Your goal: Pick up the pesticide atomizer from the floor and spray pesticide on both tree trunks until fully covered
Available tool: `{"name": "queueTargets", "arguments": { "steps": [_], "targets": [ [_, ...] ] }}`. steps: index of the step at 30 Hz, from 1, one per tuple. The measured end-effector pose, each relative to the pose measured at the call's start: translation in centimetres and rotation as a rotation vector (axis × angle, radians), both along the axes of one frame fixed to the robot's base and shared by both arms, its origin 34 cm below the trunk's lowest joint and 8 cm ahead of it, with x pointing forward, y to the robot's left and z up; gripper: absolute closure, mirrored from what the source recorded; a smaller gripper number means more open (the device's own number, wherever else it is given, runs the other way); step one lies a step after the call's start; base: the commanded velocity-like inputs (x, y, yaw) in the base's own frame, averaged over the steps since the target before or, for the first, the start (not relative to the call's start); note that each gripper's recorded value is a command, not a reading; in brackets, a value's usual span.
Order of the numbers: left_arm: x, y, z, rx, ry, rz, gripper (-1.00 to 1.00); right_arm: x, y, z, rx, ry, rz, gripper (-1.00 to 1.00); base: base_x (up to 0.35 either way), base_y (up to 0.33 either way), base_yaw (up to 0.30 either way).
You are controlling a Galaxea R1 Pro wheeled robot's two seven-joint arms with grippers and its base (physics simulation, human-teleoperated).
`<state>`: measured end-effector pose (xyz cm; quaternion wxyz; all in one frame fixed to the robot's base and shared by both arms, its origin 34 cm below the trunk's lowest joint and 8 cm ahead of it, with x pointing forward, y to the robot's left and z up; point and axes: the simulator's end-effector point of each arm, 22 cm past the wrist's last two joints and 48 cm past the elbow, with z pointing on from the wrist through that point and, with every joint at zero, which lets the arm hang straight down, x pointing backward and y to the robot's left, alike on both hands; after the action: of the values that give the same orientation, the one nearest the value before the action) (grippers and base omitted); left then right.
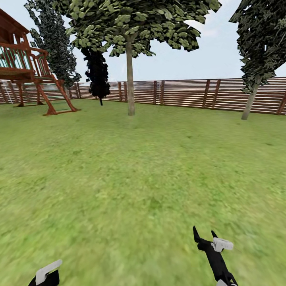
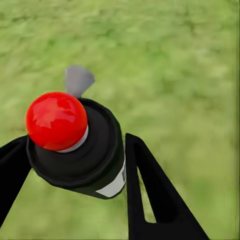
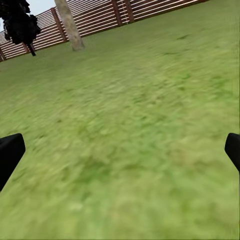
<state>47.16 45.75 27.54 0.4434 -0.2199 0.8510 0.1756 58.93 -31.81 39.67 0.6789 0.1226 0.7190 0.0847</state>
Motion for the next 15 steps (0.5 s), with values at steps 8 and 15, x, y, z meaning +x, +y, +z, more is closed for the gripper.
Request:
{"name": "queueTargets", "arguments": {
  "steps": [8, 15],
  "targets": [
    [-0.01, -0.02, -0.02, 0.0, 0.0, 0.0, 1.0, 0.0, 0.0, 0.0, 0.0, 0.0, 0.0, -1.0, 0.331, 0.0, 0.0],
    [-0.01, -0.01, -0.01, 0.0, 0.0, 0.0, 1.0, 0.0, 0.0, 0.0, 0.0, 0.0, 0.0, -1.0, 0.331, 0.0, 0.0]
  ]
}}
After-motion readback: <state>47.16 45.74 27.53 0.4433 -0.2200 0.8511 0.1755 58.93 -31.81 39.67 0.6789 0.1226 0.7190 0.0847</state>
